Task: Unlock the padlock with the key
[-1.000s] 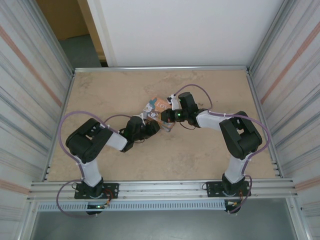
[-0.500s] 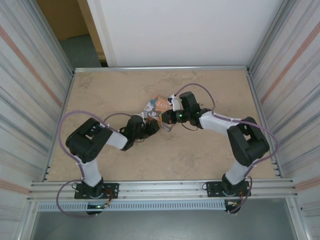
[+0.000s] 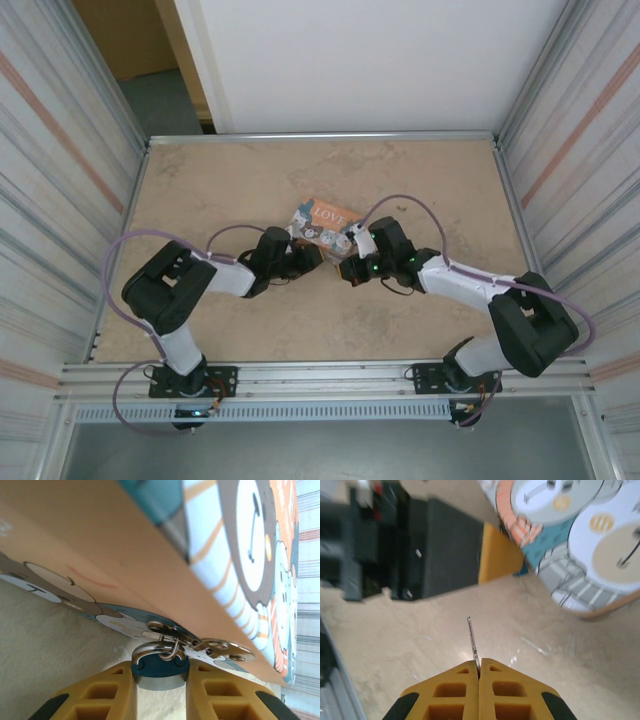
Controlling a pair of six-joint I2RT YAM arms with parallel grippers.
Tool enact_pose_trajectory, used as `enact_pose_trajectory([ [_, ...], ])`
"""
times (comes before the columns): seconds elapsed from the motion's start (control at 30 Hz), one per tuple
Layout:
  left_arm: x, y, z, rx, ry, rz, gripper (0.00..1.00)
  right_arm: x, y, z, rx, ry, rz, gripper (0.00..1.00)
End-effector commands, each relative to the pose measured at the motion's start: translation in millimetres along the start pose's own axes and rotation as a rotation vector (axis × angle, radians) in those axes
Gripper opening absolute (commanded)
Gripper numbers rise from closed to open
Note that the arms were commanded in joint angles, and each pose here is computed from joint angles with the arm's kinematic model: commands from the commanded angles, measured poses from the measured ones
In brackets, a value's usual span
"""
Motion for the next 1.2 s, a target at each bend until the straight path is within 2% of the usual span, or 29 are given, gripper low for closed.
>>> enact_pose_trajectory([
  [0.0, -25, 8, -9, -0.005, -0.062, -0.002, 0.25, -4, -11, 3, -0.017, -0.079, -0.095, 0.00],
  [0.53, -35, 3, -11, 0.019, -0.080, -0.041, 0.25, -10, -22, 38, -0.043, -0.172, -0.175, 0.00],
  [1.17, -40, -1, -7, 0.032, -0.076, -0.034, 0.25, -9, -12, 37, -0.092, -0.233, -0.202, 0.00],
])
Point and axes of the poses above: each hand's point on the last joint's axis, 136 mm out from that joint toward the fingers, its own z axis out along the fingers, its own x axis along the line the jaws close on, y = z × x, the point moved 5 cm from there along -z, back along the fingers, and after that the axes turned 7 degrees about z, right-handed, at the moved point
